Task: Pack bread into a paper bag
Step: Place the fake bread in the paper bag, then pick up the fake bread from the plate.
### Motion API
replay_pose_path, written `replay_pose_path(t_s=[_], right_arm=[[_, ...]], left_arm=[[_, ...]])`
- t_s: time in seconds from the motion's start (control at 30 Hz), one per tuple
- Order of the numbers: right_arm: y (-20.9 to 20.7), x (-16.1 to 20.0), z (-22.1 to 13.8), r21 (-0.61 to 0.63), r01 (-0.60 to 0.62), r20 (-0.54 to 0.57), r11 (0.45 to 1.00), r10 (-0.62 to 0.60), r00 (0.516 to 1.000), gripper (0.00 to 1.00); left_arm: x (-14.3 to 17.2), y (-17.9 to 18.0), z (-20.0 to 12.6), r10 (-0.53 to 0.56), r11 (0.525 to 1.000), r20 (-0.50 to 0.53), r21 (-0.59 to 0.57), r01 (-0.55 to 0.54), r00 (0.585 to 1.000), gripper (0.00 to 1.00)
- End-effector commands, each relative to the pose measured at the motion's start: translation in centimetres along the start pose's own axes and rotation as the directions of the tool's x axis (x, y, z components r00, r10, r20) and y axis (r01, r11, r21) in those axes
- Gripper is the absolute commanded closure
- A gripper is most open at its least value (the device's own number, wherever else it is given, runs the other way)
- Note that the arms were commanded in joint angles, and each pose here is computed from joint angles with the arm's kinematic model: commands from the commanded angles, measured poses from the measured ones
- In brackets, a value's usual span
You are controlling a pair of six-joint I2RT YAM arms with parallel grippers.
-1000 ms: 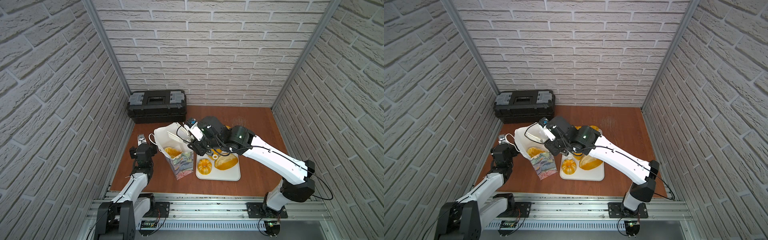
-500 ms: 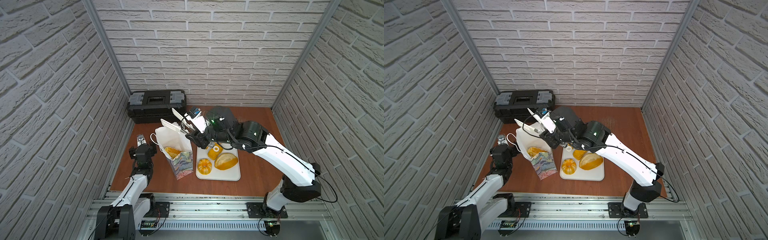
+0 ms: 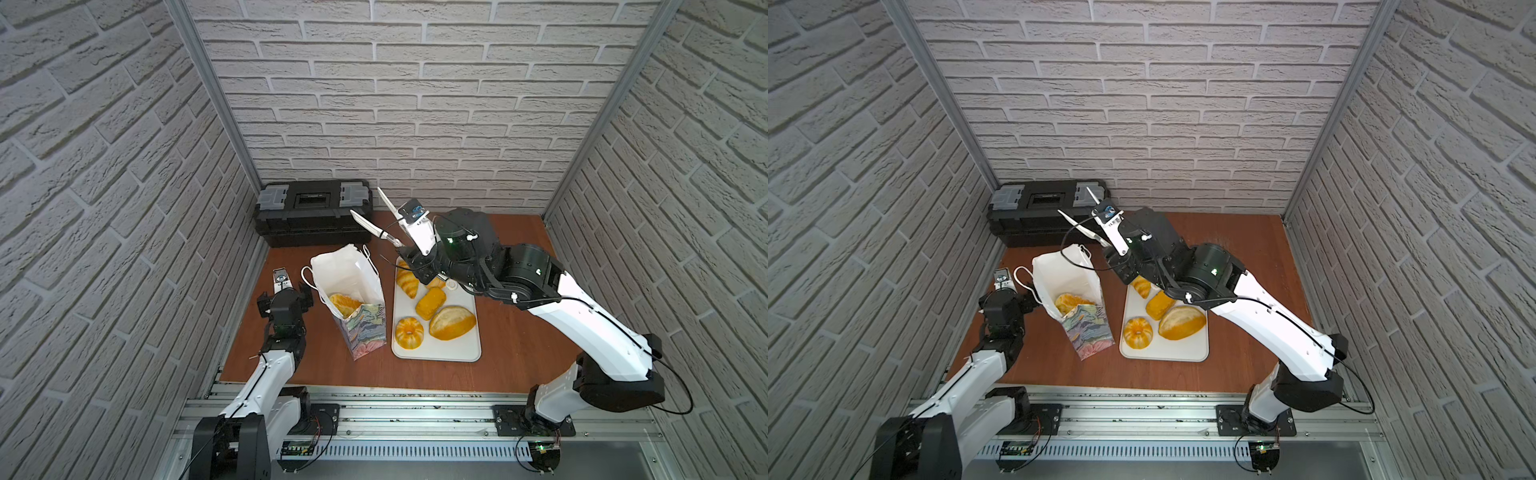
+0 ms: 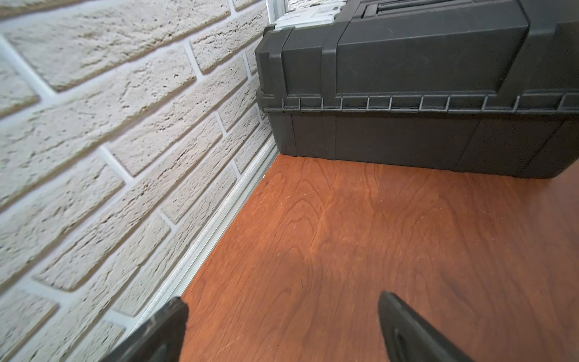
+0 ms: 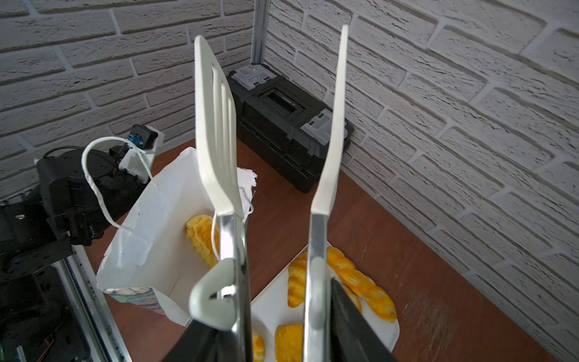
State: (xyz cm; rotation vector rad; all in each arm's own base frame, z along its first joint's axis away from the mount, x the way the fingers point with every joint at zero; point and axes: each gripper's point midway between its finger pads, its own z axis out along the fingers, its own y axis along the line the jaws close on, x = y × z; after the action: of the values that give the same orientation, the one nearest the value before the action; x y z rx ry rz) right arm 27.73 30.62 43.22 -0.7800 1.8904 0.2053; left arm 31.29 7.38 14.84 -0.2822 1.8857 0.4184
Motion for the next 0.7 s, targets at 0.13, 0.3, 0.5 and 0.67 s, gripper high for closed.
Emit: replay_pose_path(t_s=[0.13,0.3,0.5,0.67], right_arm=[[-5.5,1.7,-0.7,0.159,-0.129,0.022,0.979,0.127,0.992,0.50],[-6.3,5.9,0.4,0.198,-0.144,-0.071,0.970,0.161,0.984,0.50],[-6.5,10.5,0.6,0.229,-0.170,-0.135,0.958,0.204,0.970,0.50],[-6.6,13.3,0.9,0.249,-0.188,-0.184,0.950,0.237,0.954,0.50]], left_arm=[[-0.6,0.0,-0.5,-0.009,1.000,0.031,0.012,0.008,0.999,0.02],[-1.0,-0.1,-0.9,-0.001,1.000,0.030,0.013,0.001,1.000,0.02],[-1.3,-0.1,-1.0,0.007,1.000,0.030,0.002,-0.007,1.000,0.02],[-1.3,-0.1,-1.5,0.013,1.000,0.042,0.004,-0.013,0.999,0.02]])
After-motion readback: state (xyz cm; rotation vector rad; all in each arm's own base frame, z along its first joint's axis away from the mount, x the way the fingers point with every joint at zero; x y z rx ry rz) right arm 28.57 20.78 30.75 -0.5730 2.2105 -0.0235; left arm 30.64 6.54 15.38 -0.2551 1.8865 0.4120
